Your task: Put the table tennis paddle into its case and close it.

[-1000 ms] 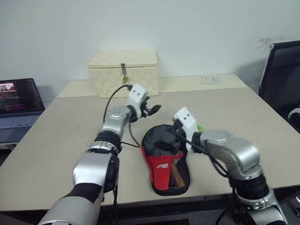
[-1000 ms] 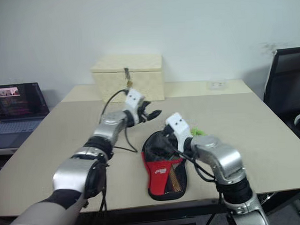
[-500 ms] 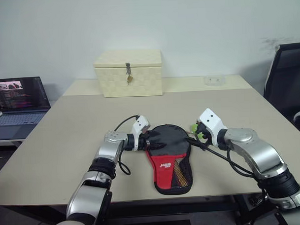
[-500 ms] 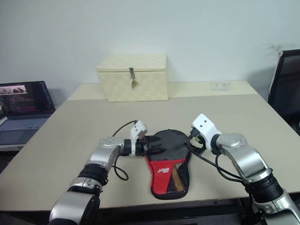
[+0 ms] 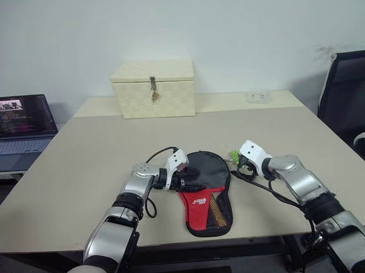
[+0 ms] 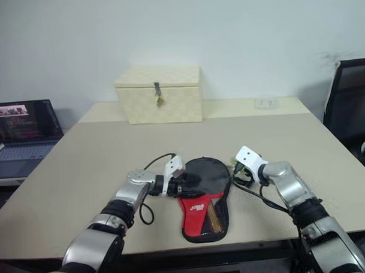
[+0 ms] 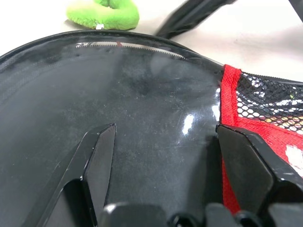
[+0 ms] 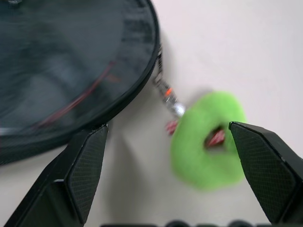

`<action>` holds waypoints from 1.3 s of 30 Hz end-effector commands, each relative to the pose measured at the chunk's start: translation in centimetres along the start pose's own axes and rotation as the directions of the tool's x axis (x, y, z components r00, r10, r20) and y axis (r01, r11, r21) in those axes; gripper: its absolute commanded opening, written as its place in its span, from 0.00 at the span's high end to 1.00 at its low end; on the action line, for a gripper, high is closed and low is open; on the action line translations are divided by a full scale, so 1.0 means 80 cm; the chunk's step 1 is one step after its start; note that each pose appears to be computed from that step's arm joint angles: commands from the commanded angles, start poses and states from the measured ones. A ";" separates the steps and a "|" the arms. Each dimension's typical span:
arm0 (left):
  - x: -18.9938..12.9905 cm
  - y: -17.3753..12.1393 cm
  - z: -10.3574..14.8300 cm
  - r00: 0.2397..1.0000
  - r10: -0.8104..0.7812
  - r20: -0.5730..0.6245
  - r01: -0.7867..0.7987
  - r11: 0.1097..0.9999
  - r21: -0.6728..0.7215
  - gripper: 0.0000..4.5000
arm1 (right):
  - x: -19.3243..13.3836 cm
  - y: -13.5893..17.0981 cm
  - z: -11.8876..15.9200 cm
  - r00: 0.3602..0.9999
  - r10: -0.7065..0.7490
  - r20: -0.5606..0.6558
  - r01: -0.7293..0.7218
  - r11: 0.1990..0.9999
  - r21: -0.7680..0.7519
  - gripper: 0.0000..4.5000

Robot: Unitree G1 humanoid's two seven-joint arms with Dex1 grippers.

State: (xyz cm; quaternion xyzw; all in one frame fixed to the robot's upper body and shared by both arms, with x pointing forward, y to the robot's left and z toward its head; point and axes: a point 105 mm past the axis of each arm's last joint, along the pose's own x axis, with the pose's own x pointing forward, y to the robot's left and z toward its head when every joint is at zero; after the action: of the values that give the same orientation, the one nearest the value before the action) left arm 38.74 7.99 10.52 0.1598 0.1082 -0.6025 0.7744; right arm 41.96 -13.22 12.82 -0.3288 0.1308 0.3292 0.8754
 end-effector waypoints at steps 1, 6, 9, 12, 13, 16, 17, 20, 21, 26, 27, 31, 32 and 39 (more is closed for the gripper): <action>0.003 -0.001 0.005 1.000 -0.017 -0.004 0.017 1.000 0.022 0.19 | 0.006 -0.008 0.009 1.000 0.011 0.014 -0.011 1.000 -0.024 0.00; 0.004 -0.002 0.006 1.000 -0.024 -0.002 0.024 0.999 0.027 0.17 | 0.017 -0.010 -0.010 0.996 0.056 -0.066 -0.052 0.997 0.050 0.09; 0.005 -0.003 0.006 1.000 -0.027 -0.002 0.028 0.999 0.028 0.17 | 0.018 -0.012 -0.016 0.993 0.076 -0.093 -0.070 0.996 0.057 0.28; 0.008 -0.006 0.004 0.999 -0.038 -0.005 0.038 0.999 0.026 0.17 | 0.016 -0.015 -0.016 0.991 0.087 -0.100 -0.083 0.996 0.045 0.50; 0.009 -0.007 0.003 0.999 -0.042 -0.006 0.042 0.999 0.023 0.17 | 0.014 -0.016 -0.016 0.991 0.090 -0.103 -0.087 0.996 0.035 0.58; 0.012 -0.011 -0.002 0.998 -0.056 -0.014 0.056 0.998 0.010 0.17 | 0.006 -0.019 -0.018 0.989 0.102 -0.108 -0.102 0.995 0.000 0.80; 0.012 -0.012 -0.003 0.998 -0.059 -0.016 0.059 0.998 0.008 0.17 | 0.002 -0.019 -0.020 0.988 0.105 -0.112 -0.106 0.994 -0.009 0.88; 0.015 -0.014 -0.006 0.997 -0.068 -0.021 0.068 0.998 0.000 0.17 | -0.013 -0.021 -0.026 0.986 0.112 -0.127 -0.120 0.991 -0.058 0.99; 0.016 -0.015 -0.007 0.997 -0.071 -0.023 0.071 0.997 -0.002 0.17 | -0.022 -0.019 -0.029 0.984 0.120 -0.130 -0.130 0.989 -0.069 0.99; 0.021 -0.024 -0.008 0.992 -0.126 -0.021 0.126 0.992 -0.011 0.17 | -0.056 -0.009 -0.039 0.979 0.133 -0.152 -0.150 0.983 -0.104 0.99; 0.021 -0.030 -0.008 0.987 -0.161 -0.018 0.161 0.987 -0.016 0.17 | -0.062 -0.005 -0.039 0.978 0.139 -0.155 -0.157 0.982 -0.104 0.99; 0.022 -0.038 -0.014 0.978 -0.205 -0.030 0.205 0.979 -0.011 0.17 | -0.075 0.007 -0.039 0.976 0.148 -0.159 -0.164 0.982 -0.095 0.99; 0.022 -0.039 -0.016 0.977 -0.211 -0.036 0.211 0.978 -0.007 0.17 | -0.077 0.009 -0.038 0.976 0.148 -0.159 -0.164 0.982 -0.090 0.99; 0.017 -0.036 -0.032 0.976 -0.193 -0.105 0.196 0.980 0.021 0.17 | -0.083 0.021 -0.033 0.974 0.163 -0.157 -0.175 0.982 -0.069 0.99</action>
State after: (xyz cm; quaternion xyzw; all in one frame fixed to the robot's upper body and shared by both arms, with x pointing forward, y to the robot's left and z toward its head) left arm 36.94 6.50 9.54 0.1844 0.1058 -0.6689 0.7123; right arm 35.97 -16.89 11.62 -0.3747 0.2248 0.3877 0.8116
